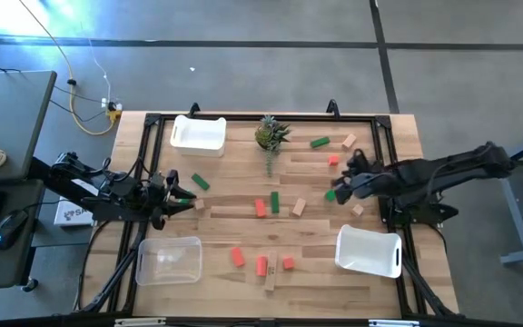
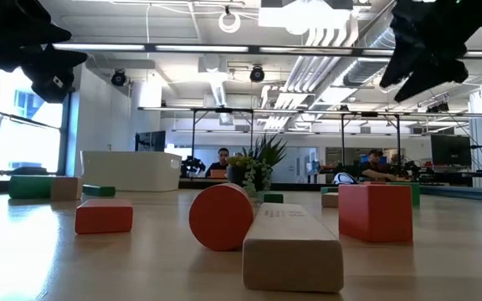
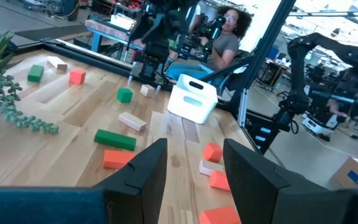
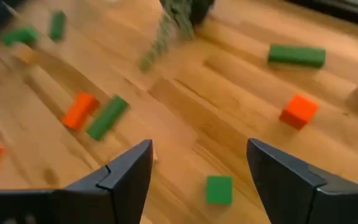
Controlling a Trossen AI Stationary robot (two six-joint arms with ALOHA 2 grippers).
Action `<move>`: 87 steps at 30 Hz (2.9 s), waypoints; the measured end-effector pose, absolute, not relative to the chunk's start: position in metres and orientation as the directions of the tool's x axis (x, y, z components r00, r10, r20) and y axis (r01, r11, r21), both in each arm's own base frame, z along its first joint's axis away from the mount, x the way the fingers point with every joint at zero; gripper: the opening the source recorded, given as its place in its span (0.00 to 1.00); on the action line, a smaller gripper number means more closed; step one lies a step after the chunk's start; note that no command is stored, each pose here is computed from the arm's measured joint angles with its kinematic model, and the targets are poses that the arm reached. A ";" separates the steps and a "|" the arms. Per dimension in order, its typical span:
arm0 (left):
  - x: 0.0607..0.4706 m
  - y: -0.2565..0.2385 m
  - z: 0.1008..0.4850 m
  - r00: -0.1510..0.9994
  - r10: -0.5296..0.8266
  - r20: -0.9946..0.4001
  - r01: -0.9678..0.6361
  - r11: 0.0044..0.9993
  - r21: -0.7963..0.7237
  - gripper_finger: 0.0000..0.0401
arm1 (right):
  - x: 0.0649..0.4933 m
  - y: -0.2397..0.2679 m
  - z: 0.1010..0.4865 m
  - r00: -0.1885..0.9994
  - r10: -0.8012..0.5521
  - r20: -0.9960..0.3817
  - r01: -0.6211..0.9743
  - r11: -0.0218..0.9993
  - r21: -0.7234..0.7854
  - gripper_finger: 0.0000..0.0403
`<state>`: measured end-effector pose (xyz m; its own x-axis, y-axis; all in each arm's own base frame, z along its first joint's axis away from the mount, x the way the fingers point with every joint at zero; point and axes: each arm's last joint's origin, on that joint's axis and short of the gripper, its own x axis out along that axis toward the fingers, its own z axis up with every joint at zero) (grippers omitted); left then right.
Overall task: Sort & place blocks by color
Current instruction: Put the green block into the bottom white bin
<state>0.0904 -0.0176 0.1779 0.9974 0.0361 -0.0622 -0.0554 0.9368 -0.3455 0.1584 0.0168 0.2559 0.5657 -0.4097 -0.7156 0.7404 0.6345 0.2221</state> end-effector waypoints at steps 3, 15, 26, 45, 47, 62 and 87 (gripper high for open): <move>0.090 -0.018 0.178 0.997 0.036 -0.062 -0.055 0.937 -0.345 0.36 | 0.169 0.016 0.245 0.506 -0.389 -0.770 0.757 0.628 0.181 0.62; 0.090 -0.018 0.178 0.997 0.036 -0.064 -0.056 0.937 -0.345 0.36 | 0.201 0.000 0.201 0.256 -0.272 -0.928 0.822 0.566 0.060 0.62; 0.090 -0.018 0.177 0.997 0.036 -0.071 -0.058 0.939 -0.340 0.36 | 0.213 -0.014 0.179 0.156 -0.230 -0.961 0.849 0.528 0.012 0.62; 0.090 -0.018 0.176 0.996 0.036 -0.081 -0.061 0.940 -0.336 0.36 | 0.228 -0.016 0.144 0.038 -0.147 -0.988 0.840 0.541 -0.048 0.59; 0.090 -0.018 0.175 0.995 0.036 -0.088 -0.064 0.940 -0.334 0.36 | 0.228 -0.016 0.144 0.042 -0.147 -0.988 0.841 0.539 -0.045 0.54; 0.090 -0.018 0.175 0.995 0.034 -0.092 -0.063 0.940 -0.334 0.36 | 0.229 -0.016 0.144 0.042 -0.140 -0.989 0.838 0.544 -0.041 0.26; 0.090 -0.018 0.175 0.995 0.036 -0.092 -0.065 0.941 -0.333 0.36 | 0.248 0.078 0.257 0.151 -0.359 -0.921 0.792 0.601 -0.104 0.26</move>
<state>0.0902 -0.0176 0.1748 0.9951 0.0358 -0.0917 -0.0646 0.9408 -0.3327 0.2481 0.0784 0.2569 0.1509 -0.3587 -0.9212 0.7921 0.6014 -0.1044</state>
